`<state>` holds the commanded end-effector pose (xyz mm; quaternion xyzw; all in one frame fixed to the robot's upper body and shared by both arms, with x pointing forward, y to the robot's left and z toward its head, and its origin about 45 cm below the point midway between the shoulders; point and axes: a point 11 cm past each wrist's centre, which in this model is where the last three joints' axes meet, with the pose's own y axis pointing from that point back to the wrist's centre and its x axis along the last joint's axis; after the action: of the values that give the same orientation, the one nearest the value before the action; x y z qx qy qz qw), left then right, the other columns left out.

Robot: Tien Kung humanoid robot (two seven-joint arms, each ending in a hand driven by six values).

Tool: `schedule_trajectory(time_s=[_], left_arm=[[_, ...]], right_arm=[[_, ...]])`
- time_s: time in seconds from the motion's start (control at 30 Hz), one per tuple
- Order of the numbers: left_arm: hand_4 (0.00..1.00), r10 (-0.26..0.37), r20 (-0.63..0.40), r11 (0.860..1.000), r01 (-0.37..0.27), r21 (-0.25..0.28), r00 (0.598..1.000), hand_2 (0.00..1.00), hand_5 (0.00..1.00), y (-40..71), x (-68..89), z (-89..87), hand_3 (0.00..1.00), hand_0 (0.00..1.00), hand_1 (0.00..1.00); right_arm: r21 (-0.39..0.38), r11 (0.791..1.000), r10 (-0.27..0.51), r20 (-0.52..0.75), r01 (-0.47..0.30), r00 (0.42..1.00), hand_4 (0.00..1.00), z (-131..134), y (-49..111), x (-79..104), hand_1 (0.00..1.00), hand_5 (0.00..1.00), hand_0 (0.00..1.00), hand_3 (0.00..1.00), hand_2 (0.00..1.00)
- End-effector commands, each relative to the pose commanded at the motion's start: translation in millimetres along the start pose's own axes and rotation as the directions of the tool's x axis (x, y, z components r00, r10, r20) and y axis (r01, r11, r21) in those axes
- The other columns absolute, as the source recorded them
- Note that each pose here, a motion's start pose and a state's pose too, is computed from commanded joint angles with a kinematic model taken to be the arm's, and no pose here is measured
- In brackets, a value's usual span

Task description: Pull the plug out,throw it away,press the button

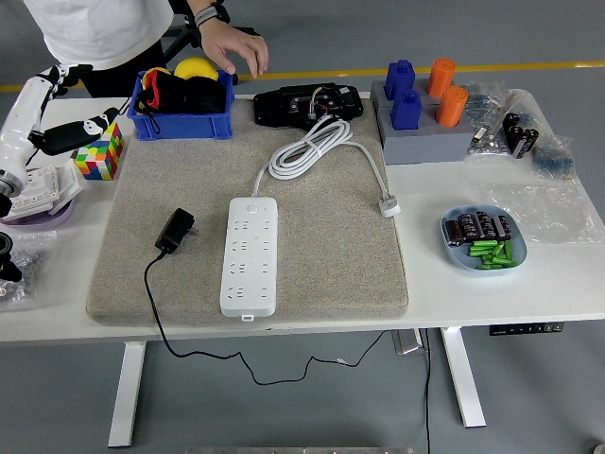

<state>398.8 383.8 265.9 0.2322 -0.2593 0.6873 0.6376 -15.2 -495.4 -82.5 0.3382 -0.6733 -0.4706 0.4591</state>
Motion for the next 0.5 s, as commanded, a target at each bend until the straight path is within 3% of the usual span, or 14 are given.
schedule_trajectory(time_s=[0.03,0.2,0.23,0.3,0.5], left_arm=[[0.792,0.002,-0.004,1.0,-0.002,0.006,1.0,0.971,0.602,1.8,1.1,-3.4,0.945,0.93,0.985],[0.792,0.018,-0.027,0.999,-0.017,0.029,0.999,0.971,0.602,8.3,8.4,-14.0,0.945,0.93,0.985],[0.791,0.02,-0.03,0.999,-0.019,0.029,0.999,0.976,0.693,8.6,9.2,-14.5,0.959,0.94,0.993],[0.791,0.032,-0.048,0.999,-0.031,0.03,0.998,0.976,0.693,10.1,13.4,-15.3,0.959,0.94,0.993],[0.787,0.078,-0.068,0.997,-0.079,-0.001,0.995,0.964,0.695,6.4,28.3,-5.8,0.952,0.936,0.985]], right_arm=[[0.0,1.0,0.0,0.0,0.0,1.0,0.761,0,0.0,0.0,0.683,0.665,0.749,0.677,0.666],[-0.002,1.0,0.001,0.001,-0.001,1.0,0.761,1,0.0,0.7,0.683,0.665,0.749,0.677,0.666],[-0.002,1.0,0.002,0.001,-0.002,1.0,0.762,0,0.0,0.8,0.683,0.665,0.748,0.677,0.666],[0.001,1.0,0.002,0.001,-0.002,1.0,0.762,-1,0.1,0.8,0.683,0.665,0.748,0.677,0.666],[0.026,1.0,-0.011,-0.011,0.011,1.0,0.762,-19,0.1,-6.2,0.683,0.665,0.749,0.677,0.666]])
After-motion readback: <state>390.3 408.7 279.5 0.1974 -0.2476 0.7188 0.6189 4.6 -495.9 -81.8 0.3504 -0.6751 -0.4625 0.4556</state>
